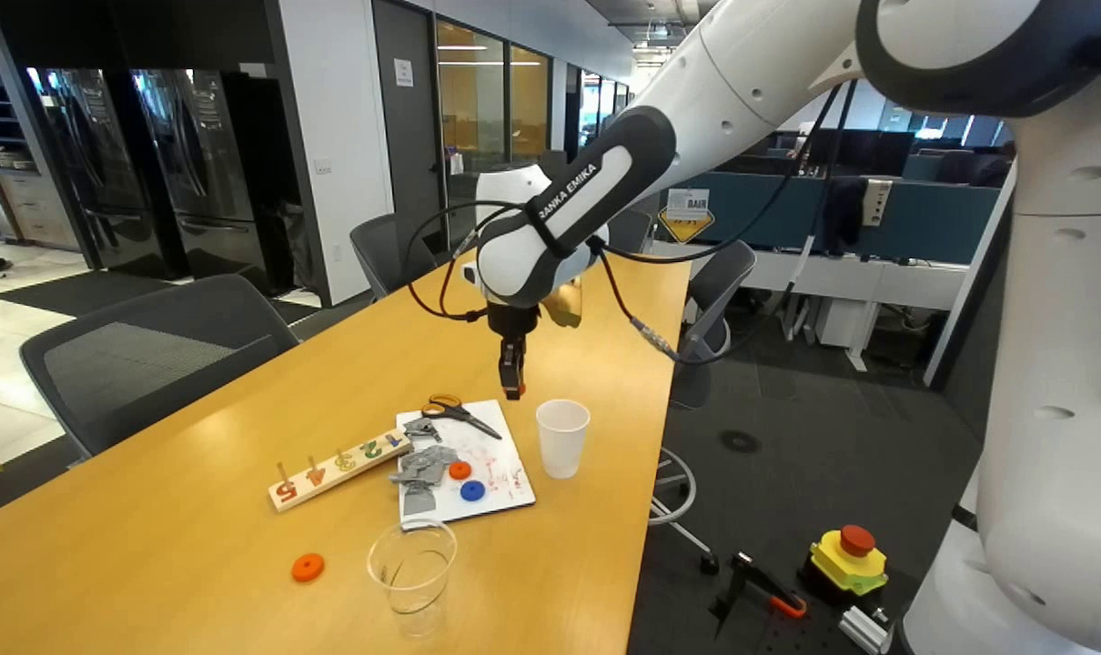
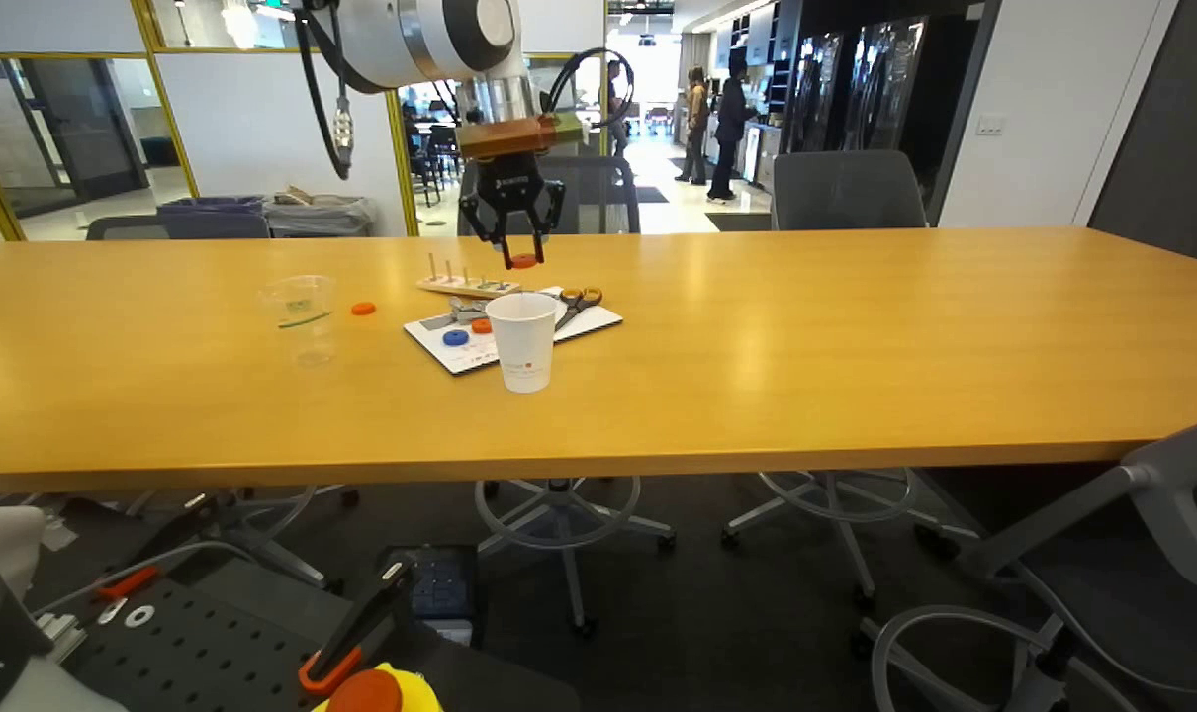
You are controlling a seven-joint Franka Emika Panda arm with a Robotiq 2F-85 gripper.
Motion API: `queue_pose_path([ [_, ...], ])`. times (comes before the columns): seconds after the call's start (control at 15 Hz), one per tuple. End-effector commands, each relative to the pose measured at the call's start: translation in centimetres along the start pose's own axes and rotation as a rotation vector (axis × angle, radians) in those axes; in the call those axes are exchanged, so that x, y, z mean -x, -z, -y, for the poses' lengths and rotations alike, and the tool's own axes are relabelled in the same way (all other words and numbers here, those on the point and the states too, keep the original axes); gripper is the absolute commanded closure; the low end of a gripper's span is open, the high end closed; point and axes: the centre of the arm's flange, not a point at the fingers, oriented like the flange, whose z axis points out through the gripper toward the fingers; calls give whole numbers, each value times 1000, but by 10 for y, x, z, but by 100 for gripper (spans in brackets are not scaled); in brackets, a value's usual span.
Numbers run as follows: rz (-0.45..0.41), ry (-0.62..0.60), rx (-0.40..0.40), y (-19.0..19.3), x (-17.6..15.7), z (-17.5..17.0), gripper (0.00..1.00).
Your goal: Pick up the orange and yellow objects from the table and put them in the two cups
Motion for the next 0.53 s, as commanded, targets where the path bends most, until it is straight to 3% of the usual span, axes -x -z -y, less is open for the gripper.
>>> queue_pose_path([
  [0.0,59,-80,47,28,34,12,77],
  [0.47,130,-141,-7,11,60,15,77],
])
